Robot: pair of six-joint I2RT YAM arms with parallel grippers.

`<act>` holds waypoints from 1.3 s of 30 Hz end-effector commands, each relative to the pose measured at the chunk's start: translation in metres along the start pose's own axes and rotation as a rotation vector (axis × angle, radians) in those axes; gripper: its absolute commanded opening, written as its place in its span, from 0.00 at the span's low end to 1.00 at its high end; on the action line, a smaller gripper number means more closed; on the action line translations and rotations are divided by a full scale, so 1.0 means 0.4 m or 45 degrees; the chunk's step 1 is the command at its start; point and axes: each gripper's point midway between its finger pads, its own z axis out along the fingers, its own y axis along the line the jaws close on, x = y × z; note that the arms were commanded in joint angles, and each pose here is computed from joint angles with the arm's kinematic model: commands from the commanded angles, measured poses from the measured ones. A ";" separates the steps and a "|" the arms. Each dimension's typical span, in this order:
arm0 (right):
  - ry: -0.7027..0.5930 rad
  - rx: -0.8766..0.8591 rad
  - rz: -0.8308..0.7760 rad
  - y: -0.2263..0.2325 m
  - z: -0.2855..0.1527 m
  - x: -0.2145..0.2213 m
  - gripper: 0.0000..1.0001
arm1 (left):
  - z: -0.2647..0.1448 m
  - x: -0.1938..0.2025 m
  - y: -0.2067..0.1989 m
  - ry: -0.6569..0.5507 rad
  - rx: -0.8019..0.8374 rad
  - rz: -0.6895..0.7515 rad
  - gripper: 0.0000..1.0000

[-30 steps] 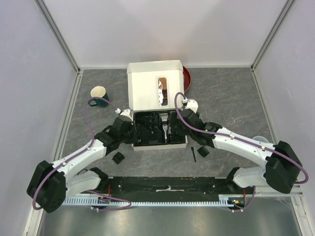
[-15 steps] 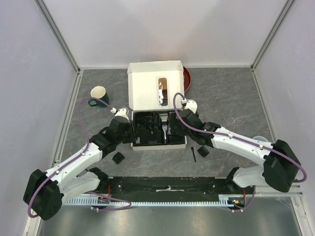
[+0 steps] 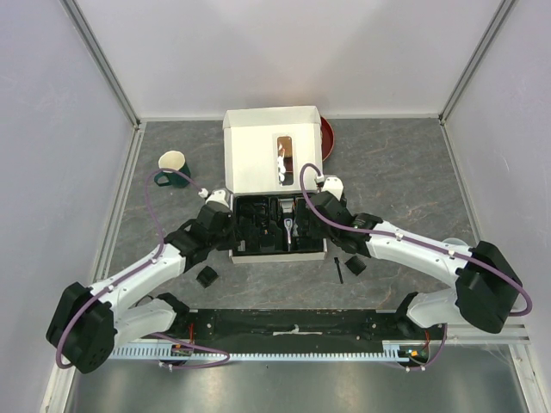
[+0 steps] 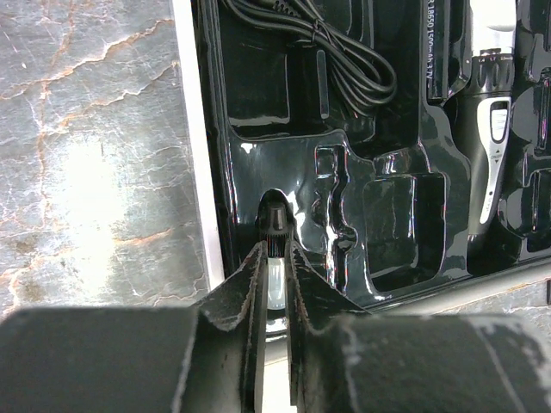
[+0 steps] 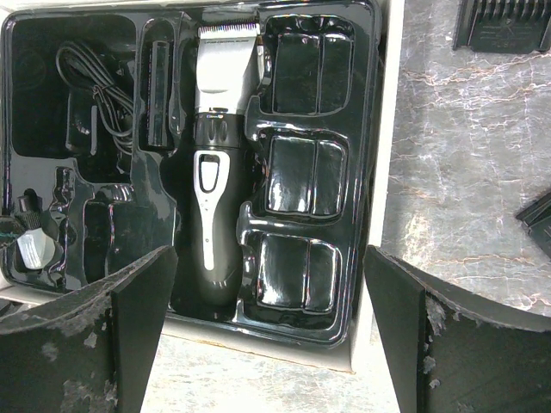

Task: Sort the hair-cutting tools

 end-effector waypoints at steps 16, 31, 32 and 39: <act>-0.042 -0.021 0.030 0.024 0.009 -0.038 0.98 | 0.014 -0.025 0.017 -0.029 -0.115 0.020 0.08; -0.029 -0.050 0.041 0.026 -0.008 -0.031 0.98 | -0.151 -0.098 0.092 -0.201 -0.329 -0.179 0.42; -0.025 -0.051 0.043 0.024 -0.007 -0.029 0.98 | -0.158 -0.075 0.116 -0.163 -0.383 -0.190 0.42; -0.014 -0.056 0.040 0.015 -0.018 -0.016 0.98 | -0.192 0.032 0.236 -0.093 -0.719 -0.442 0.51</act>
